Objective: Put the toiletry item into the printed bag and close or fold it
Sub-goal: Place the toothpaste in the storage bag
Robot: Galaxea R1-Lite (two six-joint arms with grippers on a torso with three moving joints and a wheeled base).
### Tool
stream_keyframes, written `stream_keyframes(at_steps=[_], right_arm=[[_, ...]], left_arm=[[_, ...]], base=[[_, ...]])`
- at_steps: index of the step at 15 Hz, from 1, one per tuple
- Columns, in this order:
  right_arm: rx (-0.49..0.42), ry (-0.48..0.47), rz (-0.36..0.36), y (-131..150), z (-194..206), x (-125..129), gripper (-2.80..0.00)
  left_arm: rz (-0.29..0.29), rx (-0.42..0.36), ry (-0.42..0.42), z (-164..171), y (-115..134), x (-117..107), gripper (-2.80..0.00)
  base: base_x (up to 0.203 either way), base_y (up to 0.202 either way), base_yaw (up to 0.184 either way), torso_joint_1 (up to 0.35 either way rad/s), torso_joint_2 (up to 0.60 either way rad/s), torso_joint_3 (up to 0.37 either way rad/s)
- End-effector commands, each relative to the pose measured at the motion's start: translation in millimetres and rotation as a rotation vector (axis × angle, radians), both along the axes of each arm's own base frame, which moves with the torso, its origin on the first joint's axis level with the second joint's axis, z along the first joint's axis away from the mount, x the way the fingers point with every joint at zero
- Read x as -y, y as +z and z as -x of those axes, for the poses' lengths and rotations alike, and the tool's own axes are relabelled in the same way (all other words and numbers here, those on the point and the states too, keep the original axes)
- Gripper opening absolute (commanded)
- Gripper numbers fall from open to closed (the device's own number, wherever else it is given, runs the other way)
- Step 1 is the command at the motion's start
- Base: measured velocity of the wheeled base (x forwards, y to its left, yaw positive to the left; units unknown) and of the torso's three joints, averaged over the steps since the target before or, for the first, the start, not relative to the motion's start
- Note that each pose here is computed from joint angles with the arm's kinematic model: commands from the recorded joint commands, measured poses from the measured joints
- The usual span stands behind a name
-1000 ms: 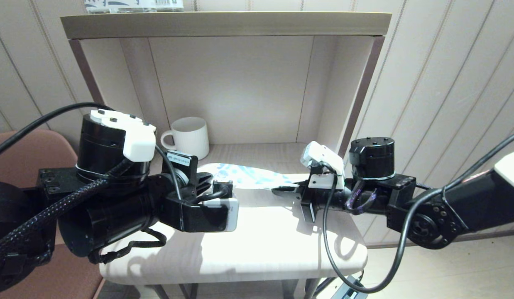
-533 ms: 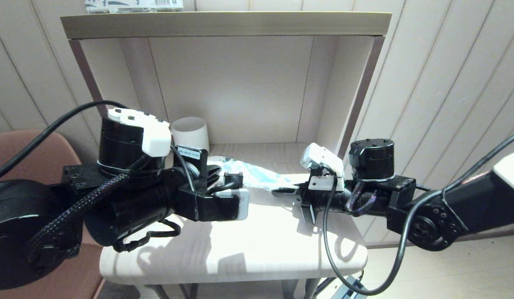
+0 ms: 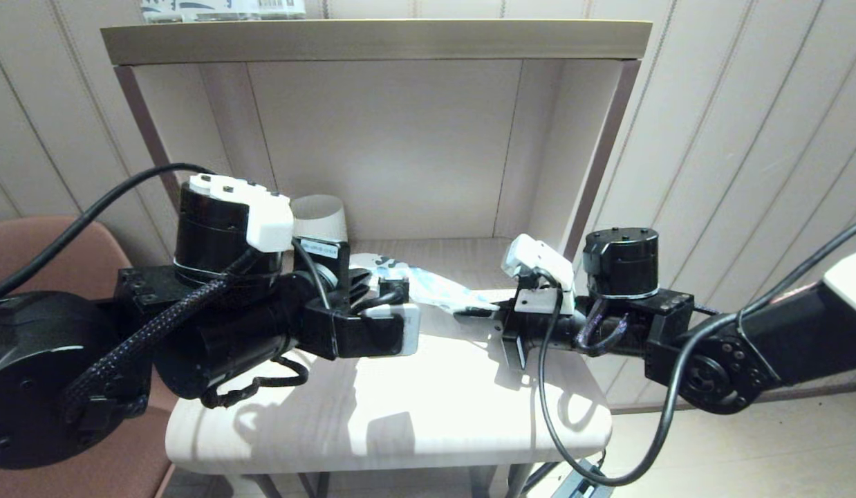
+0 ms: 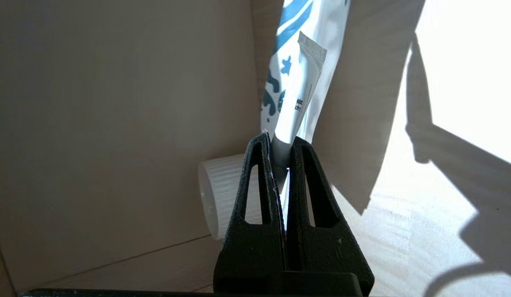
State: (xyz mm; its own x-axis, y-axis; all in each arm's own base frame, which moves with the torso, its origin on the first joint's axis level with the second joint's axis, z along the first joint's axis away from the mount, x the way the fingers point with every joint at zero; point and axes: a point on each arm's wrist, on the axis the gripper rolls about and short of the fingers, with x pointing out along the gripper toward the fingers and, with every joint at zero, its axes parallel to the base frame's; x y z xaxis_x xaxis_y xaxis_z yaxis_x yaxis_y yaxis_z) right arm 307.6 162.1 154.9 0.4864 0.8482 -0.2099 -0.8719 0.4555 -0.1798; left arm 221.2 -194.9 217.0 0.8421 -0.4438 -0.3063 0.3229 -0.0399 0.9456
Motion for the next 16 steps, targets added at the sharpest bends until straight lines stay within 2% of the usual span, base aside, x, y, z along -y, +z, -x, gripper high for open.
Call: stream_keyframes(at_steps=[1,2,3,5,7,8,9,12,15,16], right_arm=[[0.019,-0.014,-0.007,5,-2,5,-2.80],[0.028,-0.015,-0.012,9,1,7,-2.80],[0.036,-0.012,-0.017,14,4,8,-2.80],[0.015,-0.005,-0.008,21,11,9,-2.80],[-0.012,-0.004,0.003,25,16,11,-2.80],[-0.016,-0.006,0.003,27,16,12,-2.80],[-0.013,-0.010,0.003,27,15,12,-2.80],[-0.011,-0.015,0.003,38,14,14,-2.80],[-0.041,0.012,0.011,46,13,12,-2.80],[-0.071,0.032,0.016,46,14,13,-2.80]], left_arm=[[0.040,0.025,0.031,0,10,-11,-2.80],[0.117,0.024,0.074,-5,15,-18,-2.80],[0.223,0.013,0.103,-9,21,-21,-2.80],[0.402,-0.037,0.109,-18,29,-29,-2.80],[0.501,-0.090,0.136,-25,27,-40,-2.80],[0.556,-0.142,0.133,-28,22,-44,-2.80],[0.584,-0.183,0.118,-28,16,-46,-2.80],[0.606,-0.225,0.046,-38,10,-49,-2.80],[0.615,-0.233,-0.034,-52,12,-42,-2.80],[0.623,-0.230,-0.047,-59,14,-47,-2.80]], base=[[0.000,0.000,0.000,0.000,0.00,0.000],[0.000,0.000,0.000,0.000,0.00,0.000],[0.000,0.000,0.000,0.000,0.00,0.000],[0.000,0.000,0.000,0.000,0.00,0.000],[0.000,0.000,0.000,0.000,0.00,0.000],[0.000,0.000,0.000,0.000,0.00,0.000],[0.000,0.000,0.000,0.000,0.00,0.000],[0.000,0.000,0.000,0.000,0.00,0.000],[0.000,0.000,0.000,0.000,0.00,0.000],[0.000,0.000,0.000,0.000,0.00,0.000]])
